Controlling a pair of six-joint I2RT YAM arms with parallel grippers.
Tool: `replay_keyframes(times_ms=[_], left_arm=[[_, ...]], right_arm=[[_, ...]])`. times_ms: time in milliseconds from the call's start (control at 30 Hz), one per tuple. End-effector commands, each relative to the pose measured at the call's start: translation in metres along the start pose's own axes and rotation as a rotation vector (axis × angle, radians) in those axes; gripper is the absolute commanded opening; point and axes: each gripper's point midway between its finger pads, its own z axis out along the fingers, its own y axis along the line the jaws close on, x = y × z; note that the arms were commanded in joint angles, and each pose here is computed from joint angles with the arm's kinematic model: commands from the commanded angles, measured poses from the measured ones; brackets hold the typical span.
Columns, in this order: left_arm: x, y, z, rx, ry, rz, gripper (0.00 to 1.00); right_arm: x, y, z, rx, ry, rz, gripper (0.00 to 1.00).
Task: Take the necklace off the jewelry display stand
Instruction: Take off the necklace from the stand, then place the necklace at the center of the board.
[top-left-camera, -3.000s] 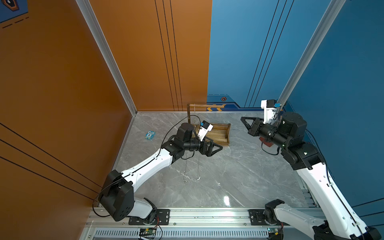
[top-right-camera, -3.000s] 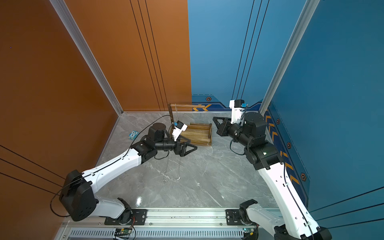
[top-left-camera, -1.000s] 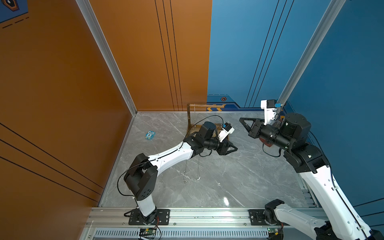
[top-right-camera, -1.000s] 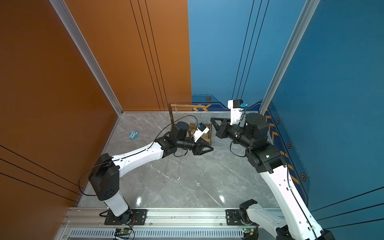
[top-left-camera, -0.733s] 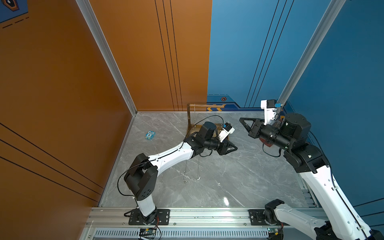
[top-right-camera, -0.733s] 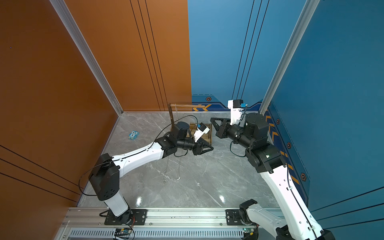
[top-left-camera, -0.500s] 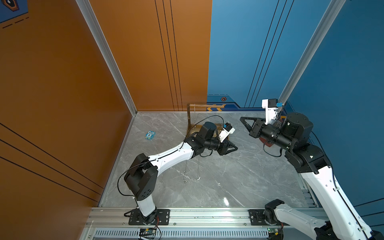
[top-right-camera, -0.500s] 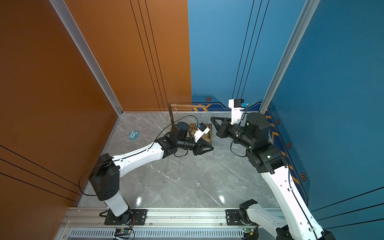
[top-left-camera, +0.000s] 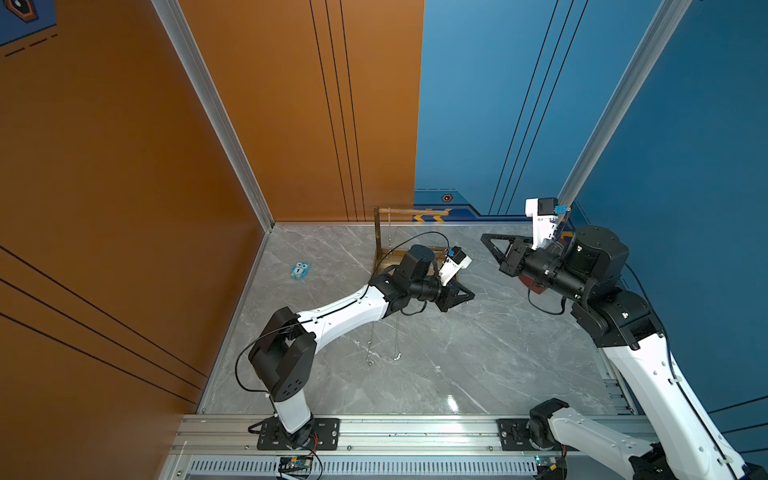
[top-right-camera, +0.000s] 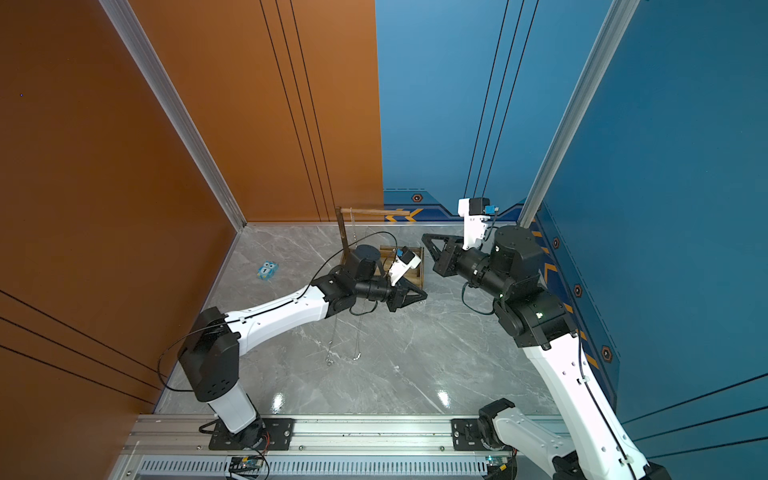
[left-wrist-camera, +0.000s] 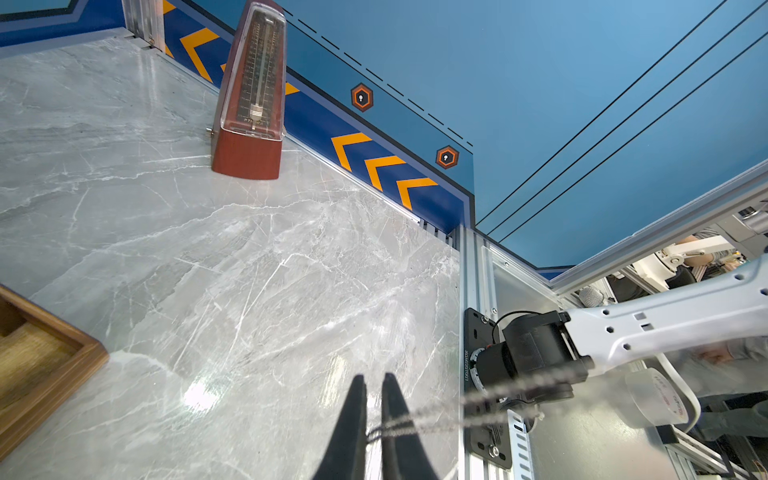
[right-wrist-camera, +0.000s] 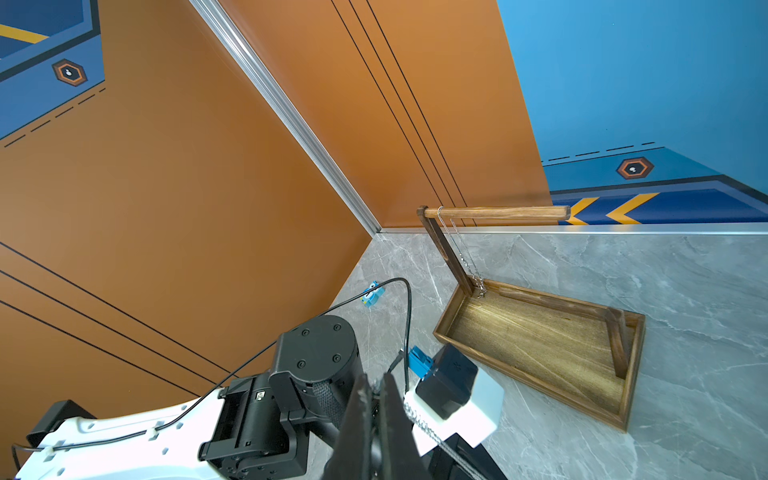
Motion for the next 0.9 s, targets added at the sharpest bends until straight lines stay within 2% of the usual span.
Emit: replay_keyframes(times_ms=[0,167,600,867], left_arm=[[0.002,-0.003,0.0,-0.006,-0.006,0.011,0.09],[0.005,-0.003,-0.004,-0.025,-0.009,0.001,0.0],[0.021,-0.017,-0.012,-0.064,-0.013,-0.039,0.0],[0.051,-0.017,-0.017,-0.095,0.02,-0.142,0.0]], right_arm=[[-0.007,0.012,-0.012,-0.022,-0.016,-0.005,0.0],[-0.004,0.011,-0.012,-0.018,-0.011,-0.001,0.0],[0.015,0.003,-0.011,-0.006,0.035,0.018,0.0],[0.051,-0.002,-0.001,-0.009,0.121,0.046,0.0]])
